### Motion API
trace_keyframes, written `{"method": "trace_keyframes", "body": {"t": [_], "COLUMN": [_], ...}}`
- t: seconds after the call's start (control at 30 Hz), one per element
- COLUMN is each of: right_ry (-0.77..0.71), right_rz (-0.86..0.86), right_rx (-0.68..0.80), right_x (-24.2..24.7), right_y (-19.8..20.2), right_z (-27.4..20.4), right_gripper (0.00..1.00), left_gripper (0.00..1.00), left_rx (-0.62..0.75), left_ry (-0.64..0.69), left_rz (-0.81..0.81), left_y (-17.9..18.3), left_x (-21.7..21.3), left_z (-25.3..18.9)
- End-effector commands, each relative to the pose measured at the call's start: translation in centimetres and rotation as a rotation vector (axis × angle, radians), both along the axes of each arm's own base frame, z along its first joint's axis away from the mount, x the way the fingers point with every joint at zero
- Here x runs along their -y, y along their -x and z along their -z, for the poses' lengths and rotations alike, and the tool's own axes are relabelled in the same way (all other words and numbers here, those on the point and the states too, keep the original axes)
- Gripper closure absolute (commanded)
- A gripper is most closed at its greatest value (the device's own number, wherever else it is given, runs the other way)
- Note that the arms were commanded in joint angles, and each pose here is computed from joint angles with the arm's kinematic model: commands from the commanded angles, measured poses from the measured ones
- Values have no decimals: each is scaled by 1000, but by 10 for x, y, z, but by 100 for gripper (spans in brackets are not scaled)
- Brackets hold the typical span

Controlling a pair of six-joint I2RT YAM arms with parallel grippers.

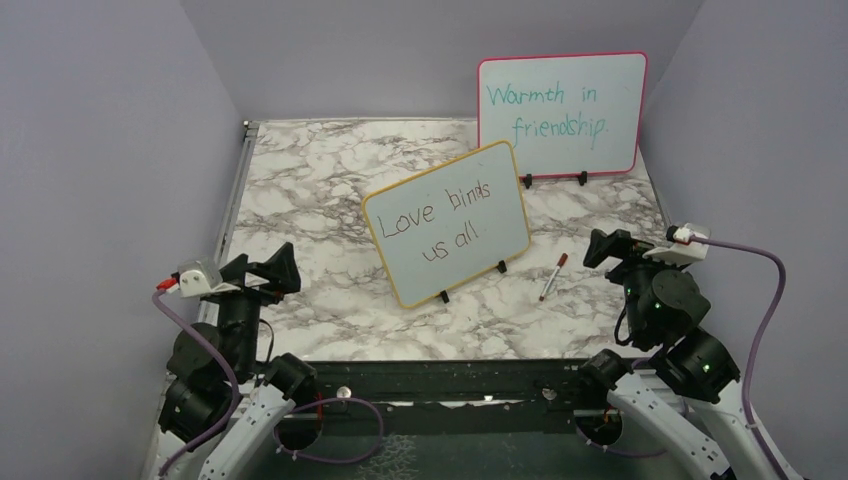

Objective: Write a sentence on the whiteboard
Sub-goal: Reset both arms

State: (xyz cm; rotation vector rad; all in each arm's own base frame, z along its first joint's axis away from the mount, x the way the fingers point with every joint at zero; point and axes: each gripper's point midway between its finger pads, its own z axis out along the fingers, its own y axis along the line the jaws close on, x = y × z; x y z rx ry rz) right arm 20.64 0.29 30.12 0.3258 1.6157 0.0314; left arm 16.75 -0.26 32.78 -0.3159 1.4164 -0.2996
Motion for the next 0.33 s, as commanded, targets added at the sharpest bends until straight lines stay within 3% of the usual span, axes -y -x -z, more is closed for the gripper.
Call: {"method": "trace_keyframes", "body": {"t": [0.0,0.3], "right_ry": [49,56], "right_rz": [-24,-26], "right_rx": [17,13], "right_x": [-1,-2], "right_y": [-1,-3], "right_z": [-1,1], "right_gripper": [0,0], "left_gripper": [1,1], "left_rx": [-24,-14], "left_ry": [12,27], "left_rz": [-49,-77], "left_y": [-2,-3], "left_x": [-7,-11], "left_z": [13,12]}}
